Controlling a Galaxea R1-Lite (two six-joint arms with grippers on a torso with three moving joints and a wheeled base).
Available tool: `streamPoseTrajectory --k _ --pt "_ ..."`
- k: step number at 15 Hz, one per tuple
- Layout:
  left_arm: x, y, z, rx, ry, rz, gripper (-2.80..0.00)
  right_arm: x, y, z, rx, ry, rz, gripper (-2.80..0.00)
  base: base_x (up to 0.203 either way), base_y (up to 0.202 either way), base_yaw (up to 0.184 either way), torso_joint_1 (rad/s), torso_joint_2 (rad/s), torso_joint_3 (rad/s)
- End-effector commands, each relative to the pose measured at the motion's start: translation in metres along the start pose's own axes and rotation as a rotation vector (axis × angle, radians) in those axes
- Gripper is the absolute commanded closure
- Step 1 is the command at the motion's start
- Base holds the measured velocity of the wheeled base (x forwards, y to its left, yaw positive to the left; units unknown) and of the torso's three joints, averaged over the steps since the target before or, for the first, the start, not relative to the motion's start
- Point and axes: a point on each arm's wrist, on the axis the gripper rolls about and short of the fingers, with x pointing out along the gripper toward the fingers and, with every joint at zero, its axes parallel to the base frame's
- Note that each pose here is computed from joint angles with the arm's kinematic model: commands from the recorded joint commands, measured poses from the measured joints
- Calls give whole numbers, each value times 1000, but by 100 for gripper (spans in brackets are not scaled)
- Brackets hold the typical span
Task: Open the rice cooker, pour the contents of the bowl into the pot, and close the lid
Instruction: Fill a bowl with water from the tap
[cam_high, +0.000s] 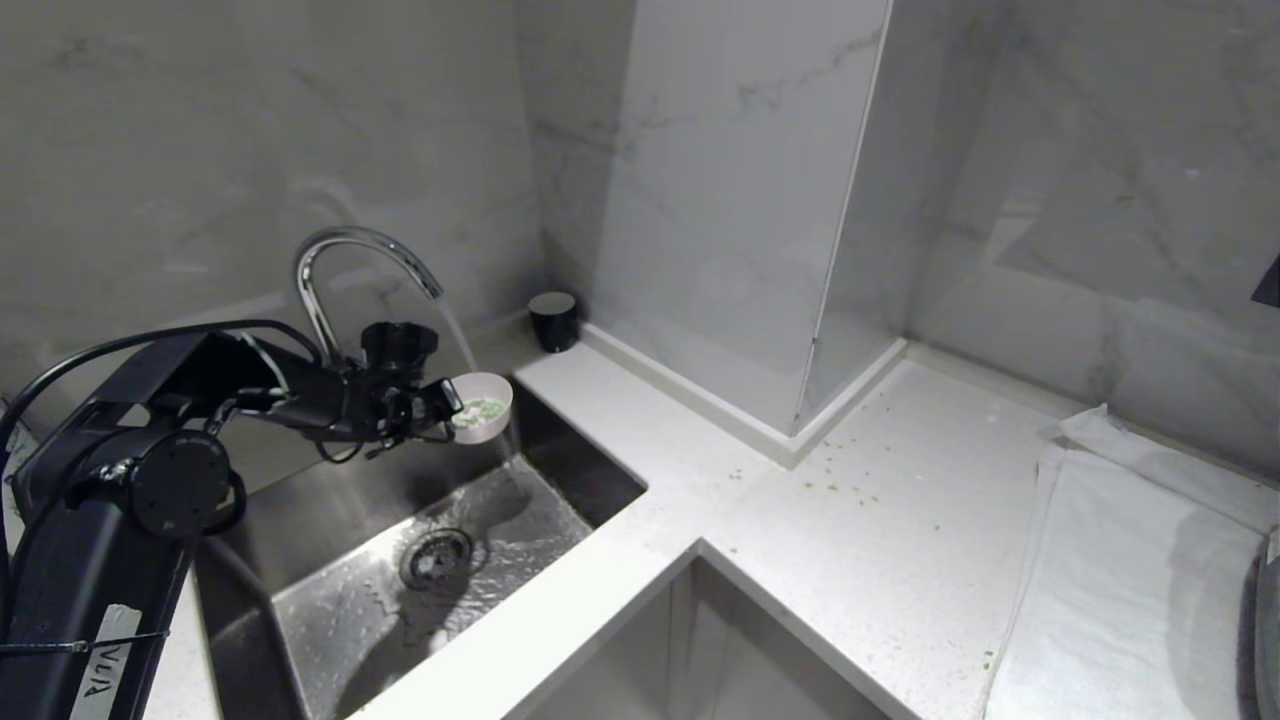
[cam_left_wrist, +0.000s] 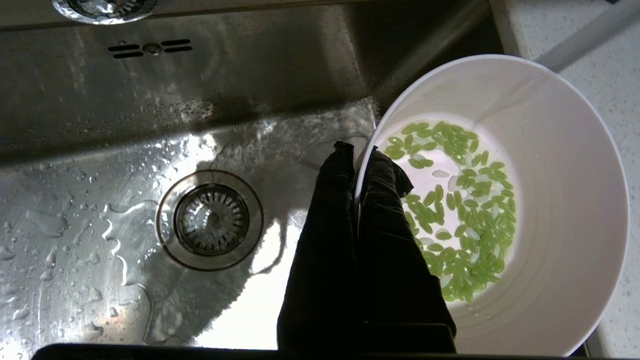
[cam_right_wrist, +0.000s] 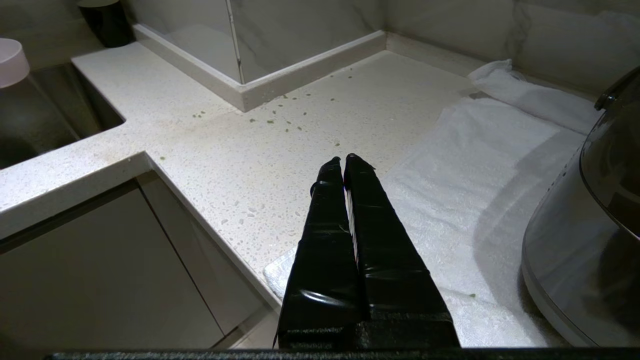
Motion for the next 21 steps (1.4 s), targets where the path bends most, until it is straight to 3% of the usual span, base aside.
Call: streamPoseTrajectory --k 1,7,21 --pt "5 5 4 -12 -13 8 0 0 0 0 0 2 1 0 0 0 0 0 0 0" --pt "16 5 4 -29 -41 32 0 0 0 0 0 2 1 0 0 0 0 0 0 0" --pt "5 2 5 -31 4 48 0 0 0 0 0 2 1 0 0 0 0 0 0 0"
